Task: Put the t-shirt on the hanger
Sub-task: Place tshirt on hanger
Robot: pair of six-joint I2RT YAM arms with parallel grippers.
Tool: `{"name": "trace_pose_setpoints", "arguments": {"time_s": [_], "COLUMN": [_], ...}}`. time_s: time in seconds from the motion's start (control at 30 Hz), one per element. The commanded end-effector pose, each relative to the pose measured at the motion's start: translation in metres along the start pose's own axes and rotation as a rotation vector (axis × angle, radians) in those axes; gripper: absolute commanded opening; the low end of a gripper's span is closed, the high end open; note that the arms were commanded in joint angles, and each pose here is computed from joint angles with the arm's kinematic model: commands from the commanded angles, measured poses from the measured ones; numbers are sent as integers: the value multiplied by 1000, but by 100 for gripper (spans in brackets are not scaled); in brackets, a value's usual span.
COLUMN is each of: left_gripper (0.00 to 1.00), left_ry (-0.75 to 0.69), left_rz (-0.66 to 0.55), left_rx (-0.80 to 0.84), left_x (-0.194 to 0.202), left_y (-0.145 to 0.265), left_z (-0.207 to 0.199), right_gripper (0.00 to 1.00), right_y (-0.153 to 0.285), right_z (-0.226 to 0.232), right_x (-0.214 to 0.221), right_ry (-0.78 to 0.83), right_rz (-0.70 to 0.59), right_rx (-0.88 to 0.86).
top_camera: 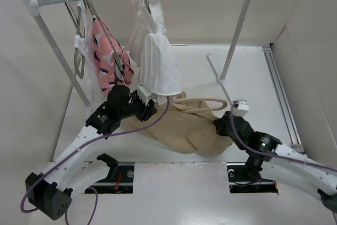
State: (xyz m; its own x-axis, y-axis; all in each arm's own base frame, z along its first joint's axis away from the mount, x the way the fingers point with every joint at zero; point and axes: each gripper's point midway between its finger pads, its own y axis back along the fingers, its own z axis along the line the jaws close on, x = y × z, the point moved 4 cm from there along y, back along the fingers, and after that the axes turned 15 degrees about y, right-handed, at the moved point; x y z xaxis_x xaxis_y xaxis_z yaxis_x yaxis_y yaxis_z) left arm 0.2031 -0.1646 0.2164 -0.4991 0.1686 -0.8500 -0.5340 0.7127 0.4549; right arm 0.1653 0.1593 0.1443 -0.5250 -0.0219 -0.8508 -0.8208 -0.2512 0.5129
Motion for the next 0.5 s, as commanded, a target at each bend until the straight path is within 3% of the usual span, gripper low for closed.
{"name": "trace_pose_setpoints", "arguments": {"time_s": [0.0, 0.03, 0.23, 0.47], "left_gripper": [0, 0, 0, 0], "left_ry": [-121, -152, -332, -424], "left_rz": [7, 7, 94, 205], "left_rx": [-9, -9, -40, -91], "left_x": [0, 0, 13, 27], "left_y": [1, 1, -3, -12], "left_z": [7, 8, 24, 30], "right_gripper": [0, 0, 0, 0], "right_y": [24, 34, 55, 70], "right_z": [-41, -49, -67, -65], "right_x": [23, 14, 16, -26], "right_ry": [-42, -110, -189, 0], "right_rz": [36, -35, -111, -92], "right_rx": [38, 16, -6, 34]}}
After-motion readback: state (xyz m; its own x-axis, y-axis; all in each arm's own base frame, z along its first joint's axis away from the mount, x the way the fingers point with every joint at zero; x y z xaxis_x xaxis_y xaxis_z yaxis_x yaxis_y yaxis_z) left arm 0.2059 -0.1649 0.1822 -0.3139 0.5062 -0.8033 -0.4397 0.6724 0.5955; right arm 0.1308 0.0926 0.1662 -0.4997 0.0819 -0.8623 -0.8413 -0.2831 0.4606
